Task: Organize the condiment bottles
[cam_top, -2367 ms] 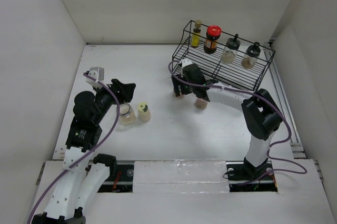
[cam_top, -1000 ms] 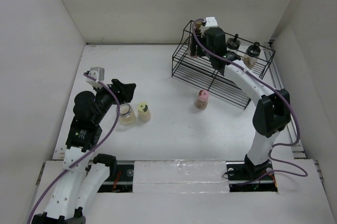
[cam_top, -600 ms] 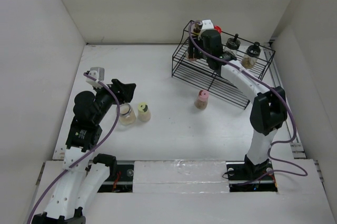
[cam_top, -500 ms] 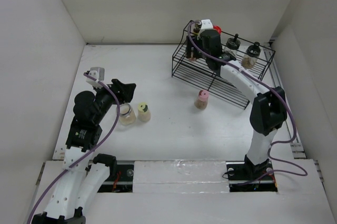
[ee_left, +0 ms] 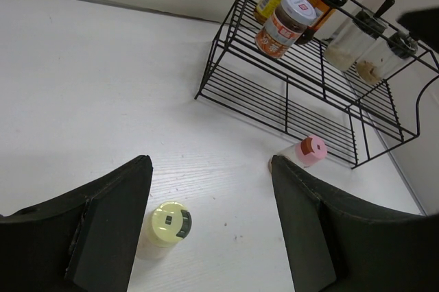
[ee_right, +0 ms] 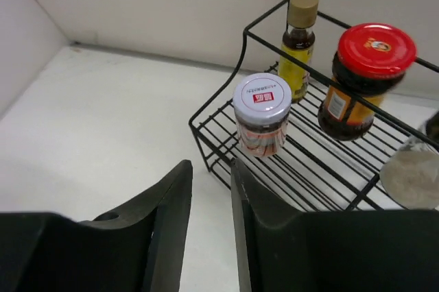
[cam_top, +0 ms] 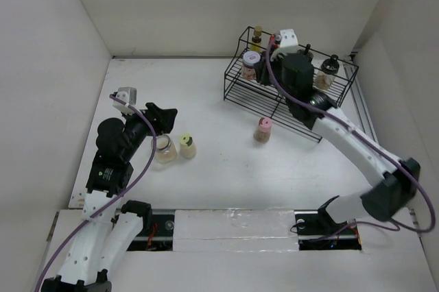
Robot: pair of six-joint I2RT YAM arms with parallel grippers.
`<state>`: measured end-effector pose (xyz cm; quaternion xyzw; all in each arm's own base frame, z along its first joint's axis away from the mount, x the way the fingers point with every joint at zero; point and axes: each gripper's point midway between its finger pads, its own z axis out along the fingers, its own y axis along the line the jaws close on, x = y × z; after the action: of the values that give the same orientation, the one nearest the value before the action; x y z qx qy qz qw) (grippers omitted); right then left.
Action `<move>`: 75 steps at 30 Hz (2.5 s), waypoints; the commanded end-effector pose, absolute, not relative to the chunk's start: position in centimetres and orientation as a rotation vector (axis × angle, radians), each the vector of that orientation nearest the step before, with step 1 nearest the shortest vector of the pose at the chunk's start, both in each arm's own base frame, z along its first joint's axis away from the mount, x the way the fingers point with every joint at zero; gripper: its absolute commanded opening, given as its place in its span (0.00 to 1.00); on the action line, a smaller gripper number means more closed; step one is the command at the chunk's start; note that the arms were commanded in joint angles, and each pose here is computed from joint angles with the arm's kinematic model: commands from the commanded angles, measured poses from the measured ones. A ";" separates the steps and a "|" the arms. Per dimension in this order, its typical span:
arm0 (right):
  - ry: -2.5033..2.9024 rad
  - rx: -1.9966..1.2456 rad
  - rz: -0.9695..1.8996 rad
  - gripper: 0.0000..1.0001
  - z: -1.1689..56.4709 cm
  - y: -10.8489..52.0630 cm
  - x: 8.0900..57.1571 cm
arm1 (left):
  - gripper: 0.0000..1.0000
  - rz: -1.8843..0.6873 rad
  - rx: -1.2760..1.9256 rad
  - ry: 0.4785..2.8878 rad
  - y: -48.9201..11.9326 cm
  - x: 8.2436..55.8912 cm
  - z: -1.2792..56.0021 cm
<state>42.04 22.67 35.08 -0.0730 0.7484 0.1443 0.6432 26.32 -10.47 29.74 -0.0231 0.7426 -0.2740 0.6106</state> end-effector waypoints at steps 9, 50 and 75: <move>2.052 -0.096 0.217 0.85 16.3 17.2 32.7 | 0.66 -0.642 -0.035 1.650 -10.5 26.2 31.7; 1.587 -0.009 0.217 0.36 38.4 16.0 42.5 | 0.66 -0.650 -0.026 1.642 -10.6 25.9 31.9; 1.865 -0.044 0.074 0.50 28.7 14.8 49.8 | 0.66 -0.650 -0.026 1.642 -10.6 25.9 31.9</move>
<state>49.16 14.81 26.47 -0.0203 0.8135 0.0293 0.5805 26.05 -10.60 29.99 -0.0188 0.7396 -0.2784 0.6125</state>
